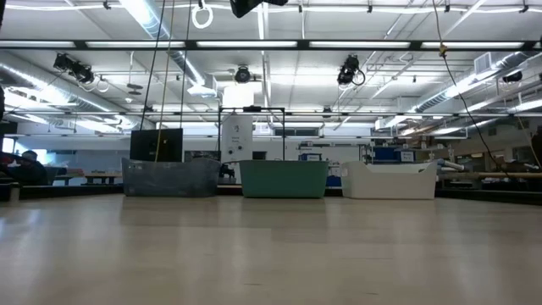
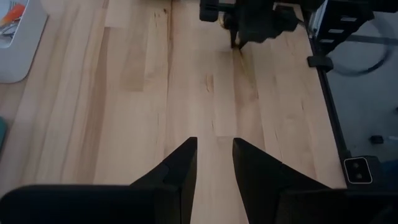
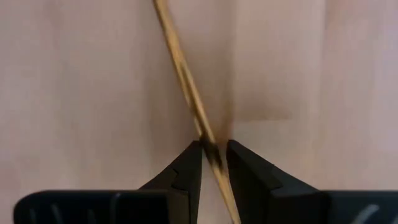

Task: Sort silverware by color (type)
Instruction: Put the gold fork into the green bin

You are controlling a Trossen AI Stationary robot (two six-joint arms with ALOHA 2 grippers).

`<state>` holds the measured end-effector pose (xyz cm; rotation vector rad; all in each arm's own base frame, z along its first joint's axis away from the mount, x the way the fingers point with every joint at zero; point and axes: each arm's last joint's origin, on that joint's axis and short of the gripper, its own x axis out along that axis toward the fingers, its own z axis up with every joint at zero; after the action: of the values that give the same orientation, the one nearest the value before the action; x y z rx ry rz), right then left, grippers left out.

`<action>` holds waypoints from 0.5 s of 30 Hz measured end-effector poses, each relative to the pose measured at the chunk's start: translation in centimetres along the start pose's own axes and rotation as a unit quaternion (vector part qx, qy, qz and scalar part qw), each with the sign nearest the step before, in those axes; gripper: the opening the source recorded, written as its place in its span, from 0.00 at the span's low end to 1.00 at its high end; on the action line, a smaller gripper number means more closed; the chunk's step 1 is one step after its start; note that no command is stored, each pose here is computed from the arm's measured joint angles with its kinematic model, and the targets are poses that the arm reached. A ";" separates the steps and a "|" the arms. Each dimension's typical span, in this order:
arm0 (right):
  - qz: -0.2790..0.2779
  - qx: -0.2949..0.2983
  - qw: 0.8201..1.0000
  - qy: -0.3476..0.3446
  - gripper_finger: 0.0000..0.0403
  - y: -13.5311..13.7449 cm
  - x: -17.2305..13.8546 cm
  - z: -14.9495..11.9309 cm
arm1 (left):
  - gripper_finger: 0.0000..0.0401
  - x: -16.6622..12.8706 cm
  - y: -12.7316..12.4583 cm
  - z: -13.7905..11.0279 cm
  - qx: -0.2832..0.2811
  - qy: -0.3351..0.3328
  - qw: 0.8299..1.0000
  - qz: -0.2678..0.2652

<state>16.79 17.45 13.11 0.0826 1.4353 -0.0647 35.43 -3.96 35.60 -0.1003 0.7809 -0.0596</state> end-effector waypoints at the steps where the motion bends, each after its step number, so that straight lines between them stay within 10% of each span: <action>1: -0.004 0.005 1.000 -0.003 0.21 0.0 0.0 0.1 | 0.28 0.0 0.0 0.0 0.000 0.001 1.000 0.000; 15: 0.001 0.103 0.995 -0.006 0.05 -0.4 0.5 0.8 | 0.28 0.0 0.2 -0.9 0.001 0.043 0.999 0.026</action>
<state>17.64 17.01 12.72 0.2525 1.4140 -0.2119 34.80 -3.79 34.98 -0.0767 0.8689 -0.0148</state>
